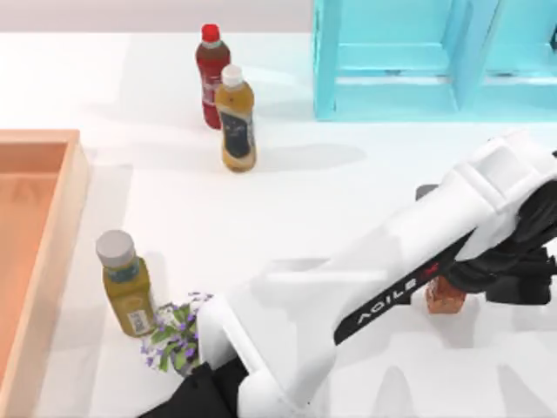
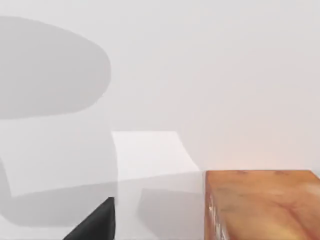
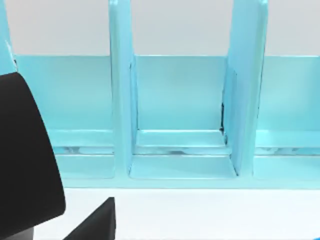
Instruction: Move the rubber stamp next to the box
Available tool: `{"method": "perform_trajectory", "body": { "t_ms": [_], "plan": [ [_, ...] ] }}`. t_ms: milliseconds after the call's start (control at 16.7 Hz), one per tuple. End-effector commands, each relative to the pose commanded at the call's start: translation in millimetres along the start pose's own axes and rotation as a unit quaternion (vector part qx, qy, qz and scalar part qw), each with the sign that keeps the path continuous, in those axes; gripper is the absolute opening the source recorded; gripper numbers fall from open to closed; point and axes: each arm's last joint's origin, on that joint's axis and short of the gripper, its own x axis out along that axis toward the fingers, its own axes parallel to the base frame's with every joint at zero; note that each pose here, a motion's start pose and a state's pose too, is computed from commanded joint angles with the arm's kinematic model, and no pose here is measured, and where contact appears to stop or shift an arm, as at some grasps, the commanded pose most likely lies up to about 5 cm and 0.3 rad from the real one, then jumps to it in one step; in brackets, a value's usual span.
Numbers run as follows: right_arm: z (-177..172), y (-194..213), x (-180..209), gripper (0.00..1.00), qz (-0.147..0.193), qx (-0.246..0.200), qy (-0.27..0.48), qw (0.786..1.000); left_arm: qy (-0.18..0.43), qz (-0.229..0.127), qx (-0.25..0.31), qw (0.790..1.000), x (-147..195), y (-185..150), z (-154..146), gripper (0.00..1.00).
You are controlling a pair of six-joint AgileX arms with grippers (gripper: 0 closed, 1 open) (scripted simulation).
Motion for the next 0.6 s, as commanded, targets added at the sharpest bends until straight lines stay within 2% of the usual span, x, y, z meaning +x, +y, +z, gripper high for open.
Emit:
{"method": "perform_trajectory", "body": {
  "t_ms": [180,600],
  "plan": [
    [0.0,0.0,0.0,1.00,0.000,0.000,0.000,1.000,0.000,0.000,0.000,1.000,0.0,0.0,0.0,1.00],
    [0.0,0.0,0.0,1.00,0.000,0.000,0.000,1.000,0.000,0.000,0.000,1.000,0.0,0.0,0.0,0.47]
  ]
}}
